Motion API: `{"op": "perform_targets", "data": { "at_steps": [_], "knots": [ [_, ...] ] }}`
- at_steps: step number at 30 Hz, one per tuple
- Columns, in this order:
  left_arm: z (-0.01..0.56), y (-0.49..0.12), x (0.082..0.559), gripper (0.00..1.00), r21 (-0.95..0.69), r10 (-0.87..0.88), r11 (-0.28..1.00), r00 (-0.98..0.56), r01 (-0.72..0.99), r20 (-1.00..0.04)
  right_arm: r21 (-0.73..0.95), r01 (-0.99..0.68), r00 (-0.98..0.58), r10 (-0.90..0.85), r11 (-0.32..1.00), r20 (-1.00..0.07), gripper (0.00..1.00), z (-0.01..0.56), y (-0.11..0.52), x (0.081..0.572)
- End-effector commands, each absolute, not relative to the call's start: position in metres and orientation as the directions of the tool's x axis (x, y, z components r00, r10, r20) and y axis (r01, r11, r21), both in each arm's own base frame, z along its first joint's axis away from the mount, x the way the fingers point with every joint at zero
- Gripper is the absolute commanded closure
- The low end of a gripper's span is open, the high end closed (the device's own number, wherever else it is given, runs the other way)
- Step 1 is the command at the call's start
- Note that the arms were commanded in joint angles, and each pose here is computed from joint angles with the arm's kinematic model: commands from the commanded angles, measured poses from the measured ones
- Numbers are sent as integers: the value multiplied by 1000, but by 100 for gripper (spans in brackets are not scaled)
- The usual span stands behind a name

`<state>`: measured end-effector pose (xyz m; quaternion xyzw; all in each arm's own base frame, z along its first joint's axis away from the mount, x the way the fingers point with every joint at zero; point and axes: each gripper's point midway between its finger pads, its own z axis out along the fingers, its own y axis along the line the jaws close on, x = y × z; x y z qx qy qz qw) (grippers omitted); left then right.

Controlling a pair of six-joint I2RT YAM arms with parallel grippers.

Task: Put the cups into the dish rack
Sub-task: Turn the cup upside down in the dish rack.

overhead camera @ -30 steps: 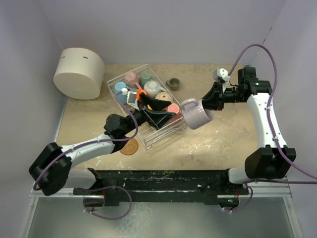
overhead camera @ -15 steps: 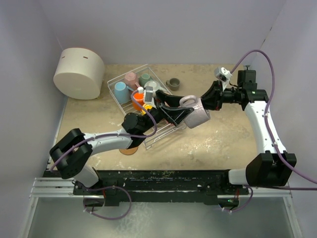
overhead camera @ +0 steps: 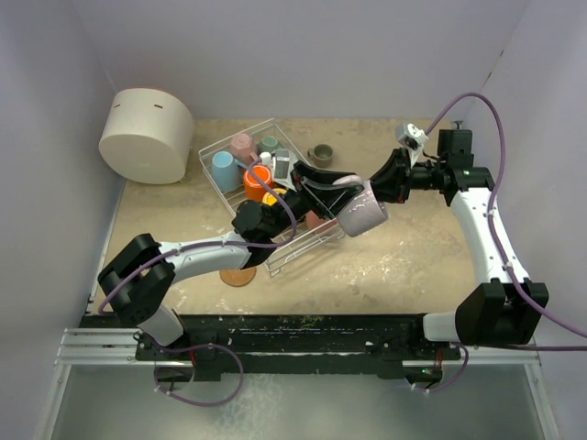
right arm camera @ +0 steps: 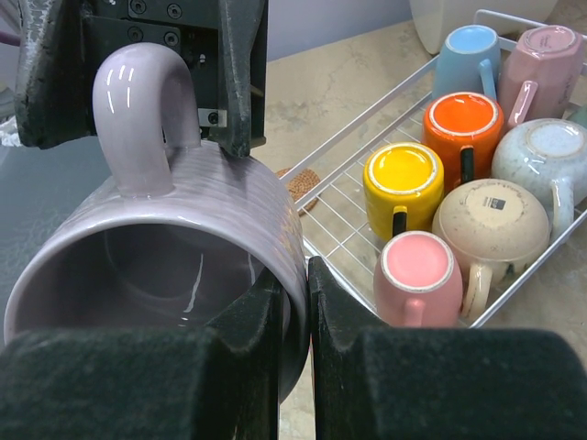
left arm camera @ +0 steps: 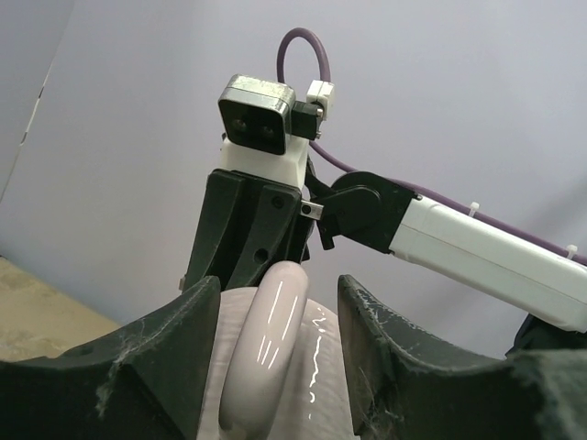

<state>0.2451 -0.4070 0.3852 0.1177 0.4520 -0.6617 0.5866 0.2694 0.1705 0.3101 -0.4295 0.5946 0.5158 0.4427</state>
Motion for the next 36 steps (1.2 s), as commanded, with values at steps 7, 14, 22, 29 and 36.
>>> {"op": "perform_targets", "data": {
  "at_steps": [7,14,22,29,36],
  "knots": [
    [402,-417,240,52,-422,-657,63,-280,905,-700,194,-981,-194,11,-22,-981,100,343,176,241],
    [401,-422,238,85,-420,-628,55,-296,906,-720,198,-980,-199,9,-20,-980,100,342,176,242],
    [416,-406,243,100,-470,-681,60,-308,881,-664,213,-977,-213,-2,3,-977,62,334,176,245],
    [433,-376,246,100,-527,-749,40,-324,849,-578,218,-975,-219,-20,44,-976,33,329,175,251],
    [422,-351,249,100,-579,-764,57,-338,813,-549,251,-967,-252,-15,39,-968,23,329,174,254]
  ]
}}
